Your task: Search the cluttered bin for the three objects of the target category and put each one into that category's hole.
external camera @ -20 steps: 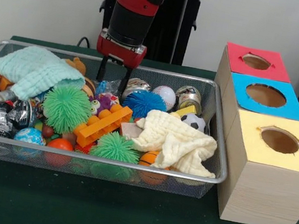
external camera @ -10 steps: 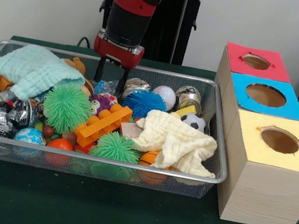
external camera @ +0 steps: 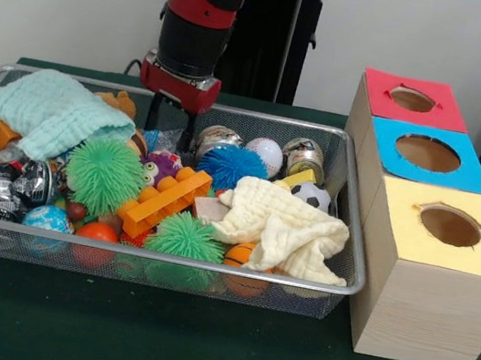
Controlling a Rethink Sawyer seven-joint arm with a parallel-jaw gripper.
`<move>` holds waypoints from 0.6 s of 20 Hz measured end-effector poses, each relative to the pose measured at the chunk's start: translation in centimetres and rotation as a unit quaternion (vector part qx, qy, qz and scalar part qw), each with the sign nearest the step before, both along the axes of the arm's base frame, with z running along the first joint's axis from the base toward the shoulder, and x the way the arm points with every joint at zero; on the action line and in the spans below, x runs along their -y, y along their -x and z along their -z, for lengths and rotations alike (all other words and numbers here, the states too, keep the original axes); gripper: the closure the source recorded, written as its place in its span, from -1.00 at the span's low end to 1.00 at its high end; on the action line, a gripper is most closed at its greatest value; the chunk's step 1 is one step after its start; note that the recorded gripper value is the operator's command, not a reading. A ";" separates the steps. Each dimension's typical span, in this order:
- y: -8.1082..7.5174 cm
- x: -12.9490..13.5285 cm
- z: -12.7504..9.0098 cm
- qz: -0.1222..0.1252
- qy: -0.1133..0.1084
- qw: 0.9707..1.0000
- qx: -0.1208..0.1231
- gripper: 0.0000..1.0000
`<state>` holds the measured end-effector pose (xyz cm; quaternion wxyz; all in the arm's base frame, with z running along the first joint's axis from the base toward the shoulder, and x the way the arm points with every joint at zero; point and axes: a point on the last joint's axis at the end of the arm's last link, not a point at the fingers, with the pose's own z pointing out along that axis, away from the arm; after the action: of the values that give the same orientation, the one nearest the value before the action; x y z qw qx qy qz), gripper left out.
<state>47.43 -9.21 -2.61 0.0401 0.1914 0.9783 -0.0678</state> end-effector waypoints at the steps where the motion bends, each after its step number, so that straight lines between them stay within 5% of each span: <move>1: 0.1 0.0 0.2 0.006 -0.003 1.000 -0.001 -1.00; 7: 0.8 0.3 1.5 0.078 -0.027 0.997 -0.011 -1.00; 12: 0.8 0.1 1.5 0.105 -0.032 0.994 -0.009 -1.00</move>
<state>46.60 -9.31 -4.14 0.0182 0.2939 0.9548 -0.0419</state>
